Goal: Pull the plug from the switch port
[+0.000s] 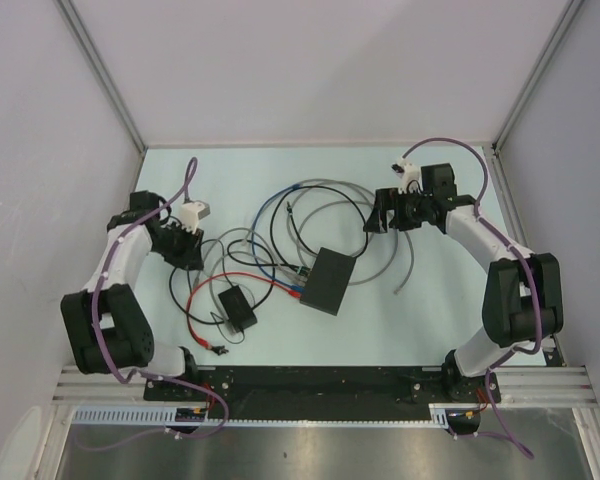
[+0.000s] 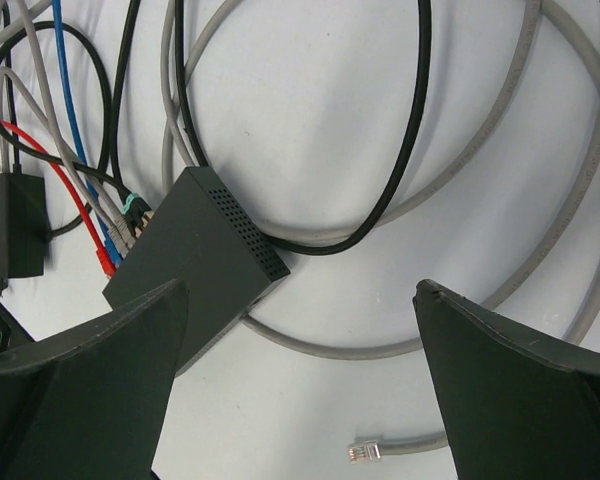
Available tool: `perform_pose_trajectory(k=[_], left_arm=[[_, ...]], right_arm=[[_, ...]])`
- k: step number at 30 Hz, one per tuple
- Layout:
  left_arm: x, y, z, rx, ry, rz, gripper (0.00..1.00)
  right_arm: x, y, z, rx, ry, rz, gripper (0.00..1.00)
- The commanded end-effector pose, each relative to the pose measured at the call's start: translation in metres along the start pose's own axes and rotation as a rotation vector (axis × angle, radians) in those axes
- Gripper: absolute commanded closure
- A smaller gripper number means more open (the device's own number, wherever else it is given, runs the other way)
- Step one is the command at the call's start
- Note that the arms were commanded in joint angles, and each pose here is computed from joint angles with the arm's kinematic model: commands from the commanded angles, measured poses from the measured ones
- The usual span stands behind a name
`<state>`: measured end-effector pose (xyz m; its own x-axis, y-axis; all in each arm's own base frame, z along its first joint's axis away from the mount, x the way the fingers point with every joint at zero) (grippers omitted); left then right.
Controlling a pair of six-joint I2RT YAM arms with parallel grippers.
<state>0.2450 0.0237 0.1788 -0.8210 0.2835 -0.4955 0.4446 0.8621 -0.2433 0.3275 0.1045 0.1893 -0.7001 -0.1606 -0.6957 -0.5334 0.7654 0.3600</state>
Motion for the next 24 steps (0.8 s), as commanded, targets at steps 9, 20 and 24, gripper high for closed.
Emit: perform_pose_trajectory(k=[9,20,24], left_arm=[[-0.108,-0.069,-0.012,0.267,-0.368,0.197,0.41],[-0.038,-0.137,0.069,0.457,-0.110,0.329,1.00],[-0.015,-0.153,0.088,0.460,-0.022,0.440,1.00]], right_arm=[[0.022,0.038,0.017,-0.145,0.161,-0.124,0.21],[0.055,0.035,0.047,-0.166,0.347,-0.128,0.51],[0.065,0.034,0.053,-0.180,0.401,-0.139,0.61]])
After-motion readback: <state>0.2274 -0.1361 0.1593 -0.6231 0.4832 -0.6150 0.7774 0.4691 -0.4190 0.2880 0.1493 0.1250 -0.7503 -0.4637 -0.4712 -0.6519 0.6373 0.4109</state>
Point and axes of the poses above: each gripper's point midway between its finger pads, its own z axis out along the fingers, its own y axis along the line the jaws close on, x = y × z, the point moved 9 cm from there along -z, back along the fingers, and after that the axes turned 7 degrees about -z, right-handed, at the moved point
